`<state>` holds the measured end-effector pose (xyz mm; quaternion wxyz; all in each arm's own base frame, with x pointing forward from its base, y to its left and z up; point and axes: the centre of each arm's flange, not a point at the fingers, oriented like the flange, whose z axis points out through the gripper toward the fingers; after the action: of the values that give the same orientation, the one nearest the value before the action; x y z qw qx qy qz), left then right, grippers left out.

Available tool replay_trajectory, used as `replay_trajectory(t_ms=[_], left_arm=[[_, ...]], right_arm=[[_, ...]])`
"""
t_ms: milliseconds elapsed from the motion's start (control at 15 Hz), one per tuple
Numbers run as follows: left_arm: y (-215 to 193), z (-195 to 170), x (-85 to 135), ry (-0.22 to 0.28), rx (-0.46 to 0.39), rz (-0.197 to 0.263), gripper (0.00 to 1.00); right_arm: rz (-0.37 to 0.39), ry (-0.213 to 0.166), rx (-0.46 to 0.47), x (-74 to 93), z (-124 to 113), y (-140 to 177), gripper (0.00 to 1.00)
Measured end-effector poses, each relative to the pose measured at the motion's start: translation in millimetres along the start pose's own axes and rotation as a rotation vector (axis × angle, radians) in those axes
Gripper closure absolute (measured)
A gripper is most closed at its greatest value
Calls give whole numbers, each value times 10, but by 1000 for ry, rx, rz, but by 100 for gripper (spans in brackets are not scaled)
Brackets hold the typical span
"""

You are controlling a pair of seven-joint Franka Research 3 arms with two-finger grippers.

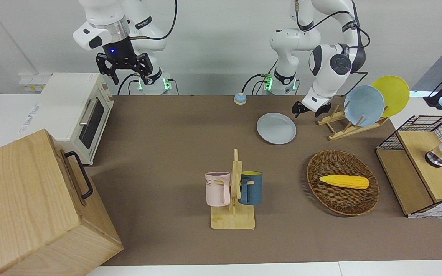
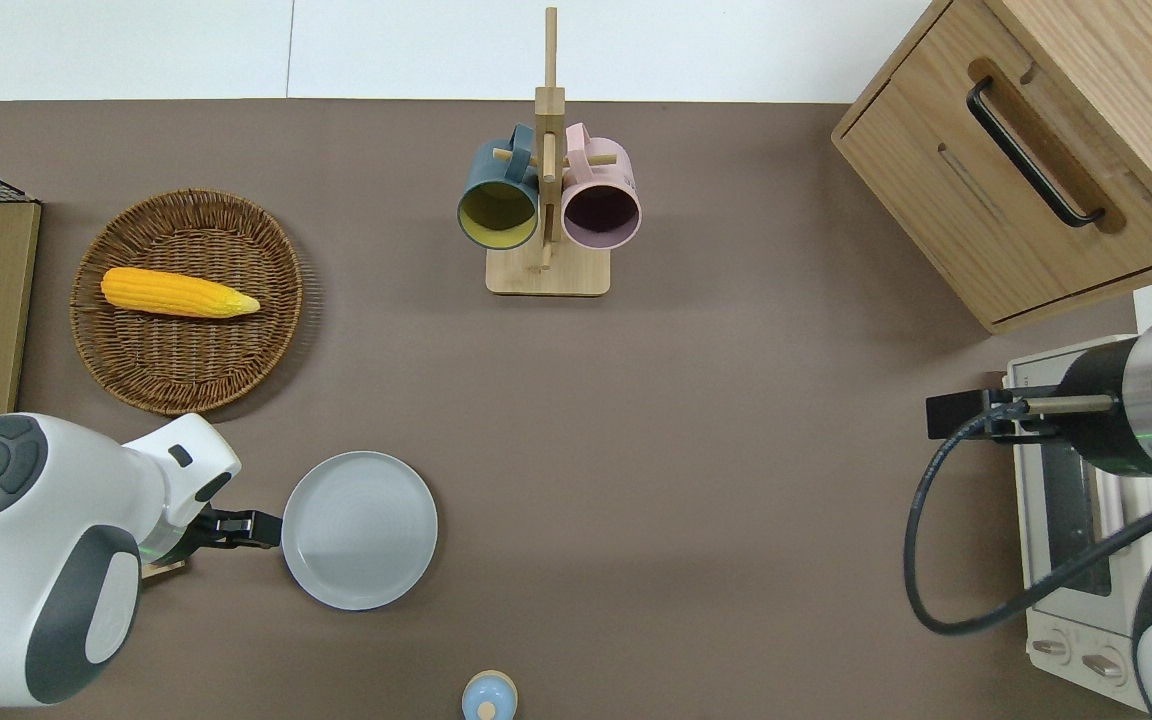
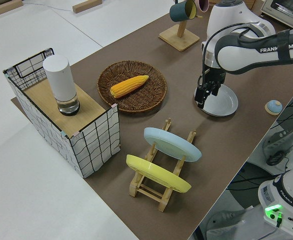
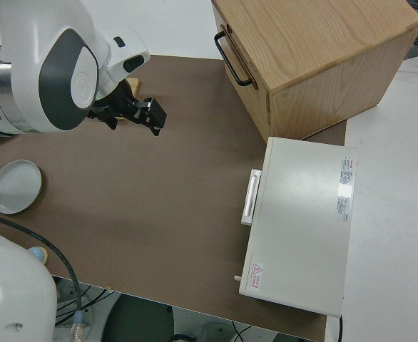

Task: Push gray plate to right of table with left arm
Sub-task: 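Move the left gripper down beside the gray plate's near edge, then push the gray plate with the left gripper away from the basket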

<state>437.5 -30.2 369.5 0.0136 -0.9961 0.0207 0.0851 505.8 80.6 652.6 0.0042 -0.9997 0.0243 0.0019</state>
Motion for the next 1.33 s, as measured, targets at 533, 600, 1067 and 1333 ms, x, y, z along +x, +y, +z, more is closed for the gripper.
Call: replay_trajectory(t_ms=[533, 600, 1067, 1333], left_arm=[[-14, 445, -123, 27, -68, -57, 4], [-11, 451, -125, 25, -74, -68, 4], [85, 575, -95, 26, -76, -114, 8], [101, 747, -34, 17, -84, -128, 11]], right_arm=[[0, 0, 0, 0, 0, 0, 0], [0, 0, 0, 0, 0, 0, 0], [0, 0, 0, 0, 0, 0, 0], [0, 0, 0, 0, 0, 0, 0]])
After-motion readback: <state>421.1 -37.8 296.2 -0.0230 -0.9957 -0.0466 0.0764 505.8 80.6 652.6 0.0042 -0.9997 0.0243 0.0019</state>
